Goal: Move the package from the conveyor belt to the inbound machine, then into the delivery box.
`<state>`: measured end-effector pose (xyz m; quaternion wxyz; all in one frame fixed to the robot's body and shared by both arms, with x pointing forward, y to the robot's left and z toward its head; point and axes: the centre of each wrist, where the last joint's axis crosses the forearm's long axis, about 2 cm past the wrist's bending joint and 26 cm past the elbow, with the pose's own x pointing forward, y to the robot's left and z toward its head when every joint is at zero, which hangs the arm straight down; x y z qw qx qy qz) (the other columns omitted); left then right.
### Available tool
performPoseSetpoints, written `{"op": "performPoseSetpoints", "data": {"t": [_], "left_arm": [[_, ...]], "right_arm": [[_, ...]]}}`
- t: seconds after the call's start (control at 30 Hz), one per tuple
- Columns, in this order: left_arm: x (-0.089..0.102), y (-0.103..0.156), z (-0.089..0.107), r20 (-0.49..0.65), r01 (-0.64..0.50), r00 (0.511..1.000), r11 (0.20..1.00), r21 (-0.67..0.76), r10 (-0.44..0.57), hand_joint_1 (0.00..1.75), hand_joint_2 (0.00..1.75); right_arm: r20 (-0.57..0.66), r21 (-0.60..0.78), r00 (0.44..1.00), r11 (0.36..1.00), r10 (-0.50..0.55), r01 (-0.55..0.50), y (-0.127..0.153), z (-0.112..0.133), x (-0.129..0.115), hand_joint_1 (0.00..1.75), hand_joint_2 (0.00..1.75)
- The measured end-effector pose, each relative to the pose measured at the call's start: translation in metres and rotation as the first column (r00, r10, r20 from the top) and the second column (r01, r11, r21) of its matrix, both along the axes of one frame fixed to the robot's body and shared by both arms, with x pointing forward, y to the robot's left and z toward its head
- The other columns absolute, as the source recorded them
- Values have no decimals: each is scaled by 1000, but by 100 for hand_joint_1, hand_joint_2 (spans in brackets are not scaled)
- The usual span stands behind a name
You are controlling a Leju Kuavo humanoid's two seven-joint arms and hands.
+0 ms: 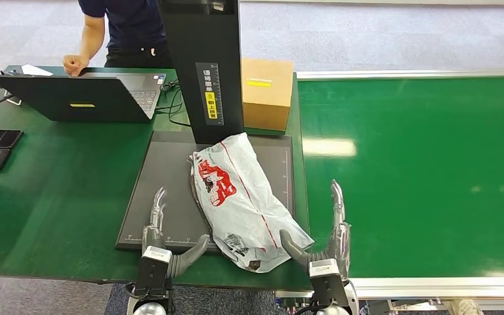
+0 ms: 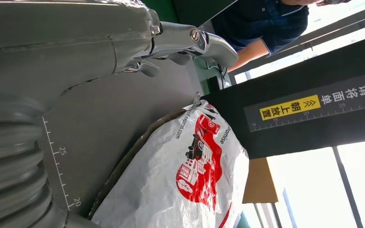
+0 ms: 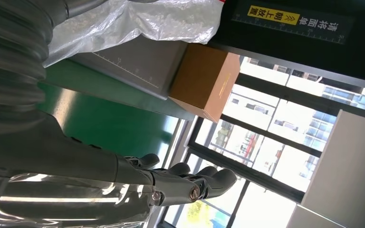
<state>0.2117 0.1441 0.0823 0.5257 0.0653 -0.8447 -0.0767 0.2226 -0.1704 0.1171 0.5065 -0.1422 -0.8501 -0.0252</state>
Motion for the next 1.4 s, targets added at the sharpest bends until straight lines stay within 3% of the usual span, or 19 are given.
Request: {"op": "performPoseSetpoints", "data": {"t": [1.4], "left_arm": [[2,-1,1,3,14,1000,1000,-4,-14,0,175]], "right_arm": [[15,14,1000,1000,4,-5,6,1,-2,0,175]]}}
